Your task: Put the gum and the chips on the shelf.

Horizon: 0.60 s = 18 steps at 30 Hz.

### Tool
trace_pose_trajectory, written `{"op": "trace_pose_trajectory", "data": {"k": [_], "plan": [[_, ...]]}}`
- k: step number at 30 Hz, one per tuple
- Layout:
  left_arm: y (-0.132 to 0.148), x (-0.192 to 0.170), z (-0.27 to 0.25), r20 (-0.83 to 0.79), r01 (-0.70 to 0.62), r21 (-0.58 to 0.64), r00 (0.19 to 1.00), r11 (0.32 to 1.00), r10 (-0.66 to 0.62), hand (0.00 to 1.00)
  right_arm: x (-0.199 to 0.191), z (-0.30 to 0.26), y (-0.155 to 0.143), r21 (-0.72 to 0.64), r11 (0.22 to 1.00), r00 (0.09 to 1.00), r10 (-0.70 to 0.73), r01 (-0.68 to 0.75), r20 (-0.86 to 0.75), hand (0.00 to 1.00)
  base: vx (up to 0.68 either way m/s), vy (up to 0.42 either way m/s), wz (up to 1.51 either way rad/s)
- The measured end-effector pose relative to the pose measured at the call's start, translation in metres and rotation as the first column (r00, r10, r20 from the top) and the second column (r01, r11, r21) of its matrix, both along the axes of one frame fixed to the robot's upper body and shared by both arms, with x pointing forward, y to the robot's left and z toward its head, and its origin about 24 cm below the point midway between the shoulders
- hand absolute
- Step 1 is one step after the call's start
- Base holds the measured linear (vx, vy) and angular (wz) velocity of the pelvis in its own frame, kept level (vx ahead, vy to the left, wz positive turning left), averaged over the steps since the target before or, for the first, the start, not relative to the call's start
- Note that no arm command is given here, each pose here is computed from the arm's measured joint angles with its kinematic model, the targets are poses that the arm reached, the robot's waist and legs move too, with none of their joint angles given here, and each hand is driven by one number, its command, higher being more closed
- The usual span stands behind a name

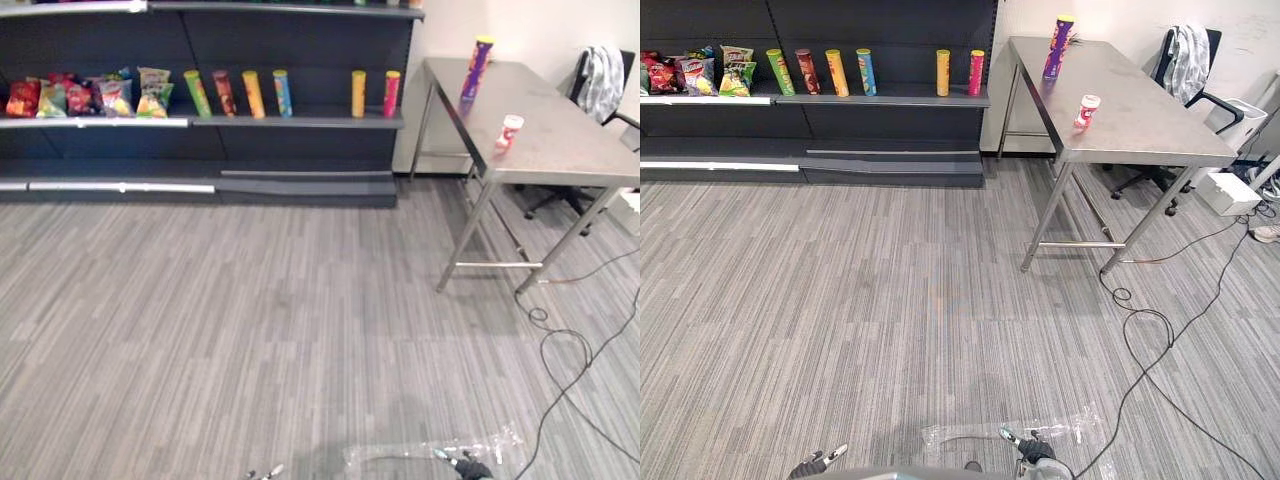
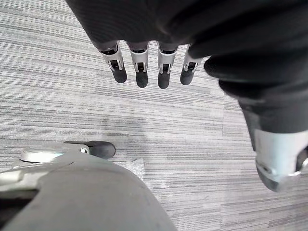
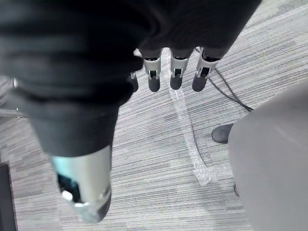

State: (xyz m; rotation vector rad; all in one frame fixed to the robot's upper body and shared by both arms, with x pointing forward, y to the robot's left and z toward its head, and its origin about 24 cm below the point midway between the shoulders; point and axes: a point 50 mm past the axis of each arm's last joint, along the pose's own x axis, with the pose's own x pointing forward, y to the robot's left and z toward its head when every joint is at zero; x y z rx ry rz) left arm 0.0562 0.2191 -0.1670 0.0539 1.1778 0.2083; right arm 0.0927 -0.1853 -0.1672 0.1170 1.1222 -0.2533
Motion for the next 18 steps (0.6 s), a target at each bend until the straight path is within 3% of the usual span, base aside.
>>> {"op": "trace_pose_trajectory", "data": {"k": [3, 8, 18], "plan": [[0.002, 0.003, 0.001, 0.006, 0.005, 0.004, 1.000, 1.000, -0.005, 0.00, 0.006, 0.001, 0.003, -0.008, 0.998, 0.998, 0.070, -0.070, 0.009, 0.00, -0.01, -0.003, -0.06], [0.003, 0.005, 0.001, 0.014, -0.003, 0.001, 1.000, 1.000, 0.003, 0.00, 0.010, 0.002, 0.001, -0.004, 0.998, 0.998, 0.067, -0.067, 0.019, 0.00, -0.02, 0.026, -0.10], [0.007, 0.002, 0.001, 0.038, -0.234, -0.054, 0.971, 0.971, 0.236, 0.00, 0.017, 0.009, -0.003, 0.036, 0.988, 0.981, -0.156, 0.153, 0.117, 0.00, 0.09, 0.030, 0.06]]}}
